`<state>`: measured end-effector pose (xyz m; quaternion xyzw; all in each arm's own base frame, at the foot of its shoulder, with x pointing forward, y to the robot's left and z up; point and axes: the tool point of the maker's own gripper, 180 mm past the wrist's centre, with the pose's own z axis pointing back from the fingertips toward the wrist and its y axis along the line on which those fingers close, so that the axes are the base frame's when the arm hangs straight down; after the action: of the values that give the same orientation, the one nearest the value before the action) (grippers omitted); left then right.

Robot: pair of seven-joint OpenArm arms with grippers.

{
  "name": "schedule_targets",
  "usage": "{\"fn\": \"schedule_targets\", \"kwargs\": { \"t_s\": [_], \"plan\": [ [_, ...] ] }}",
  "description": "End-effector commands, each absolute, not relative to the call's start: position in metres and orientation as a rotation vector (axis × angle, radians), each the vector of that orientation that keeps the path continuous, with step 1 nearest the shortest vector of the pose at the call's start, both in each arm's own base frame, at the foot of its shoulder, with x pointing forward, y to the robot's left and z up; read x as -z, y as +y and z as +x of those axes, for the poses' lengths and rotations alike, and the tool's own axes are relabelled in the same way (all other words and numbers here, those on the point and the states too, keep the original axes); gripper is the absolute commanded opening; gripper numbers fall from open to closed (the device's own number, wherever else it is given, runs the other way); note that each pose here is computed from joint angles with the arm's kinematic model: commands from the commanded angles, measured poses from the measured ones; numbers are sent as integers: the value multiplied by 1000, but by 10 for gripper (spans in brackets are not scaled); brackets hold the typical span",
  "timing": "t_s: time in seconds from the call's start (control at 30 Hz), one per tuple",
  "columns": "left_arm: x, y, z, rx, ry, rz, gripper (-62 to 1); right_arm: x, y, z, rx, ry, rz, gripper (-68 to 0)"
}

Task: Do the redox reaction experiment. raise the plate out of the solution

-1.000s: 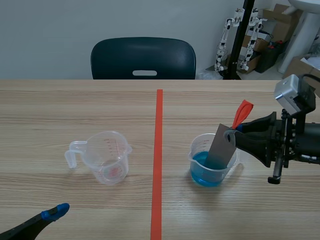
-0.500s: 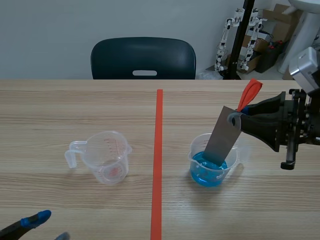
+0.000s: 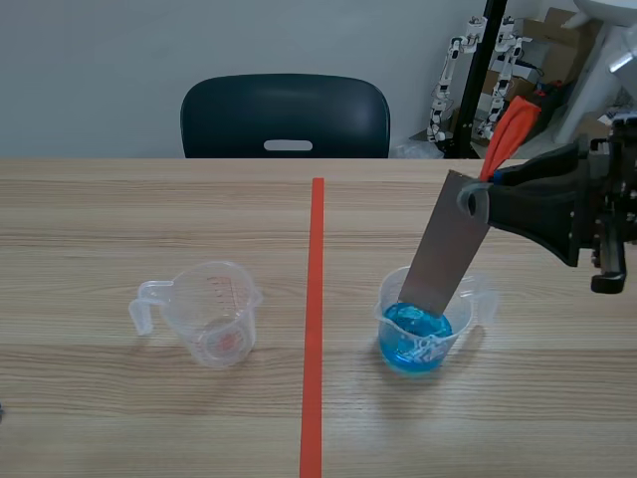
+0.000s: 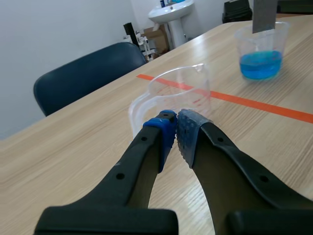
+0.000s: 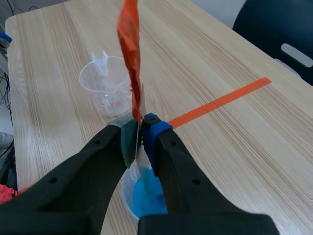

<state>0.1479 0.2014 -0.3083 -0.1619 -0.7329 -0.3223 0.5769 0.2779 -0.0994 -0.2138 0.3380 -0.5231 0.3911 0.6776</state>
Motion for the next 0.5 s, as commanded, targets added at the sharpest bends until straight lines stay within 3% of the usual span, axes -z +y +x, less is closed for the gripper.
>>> {"fn": "schedule_targets", "kwargs": {
  "t_s": [0.0, 0.3, 0.47],
  "plan": [
    [301, 209, 149, 771, -1714, -393, -556, 193, -101, 284, -887, -1220, 753, -669],
    [260, 241, 200, 829, -1673, -476, -582, 169, -101, 289, -861, -1209, 724, -669],
    [227, 235, 232, 886, -1684, -540, -582, 159, -101, 294, -848, -1200, 709, -669]
  ]
}}
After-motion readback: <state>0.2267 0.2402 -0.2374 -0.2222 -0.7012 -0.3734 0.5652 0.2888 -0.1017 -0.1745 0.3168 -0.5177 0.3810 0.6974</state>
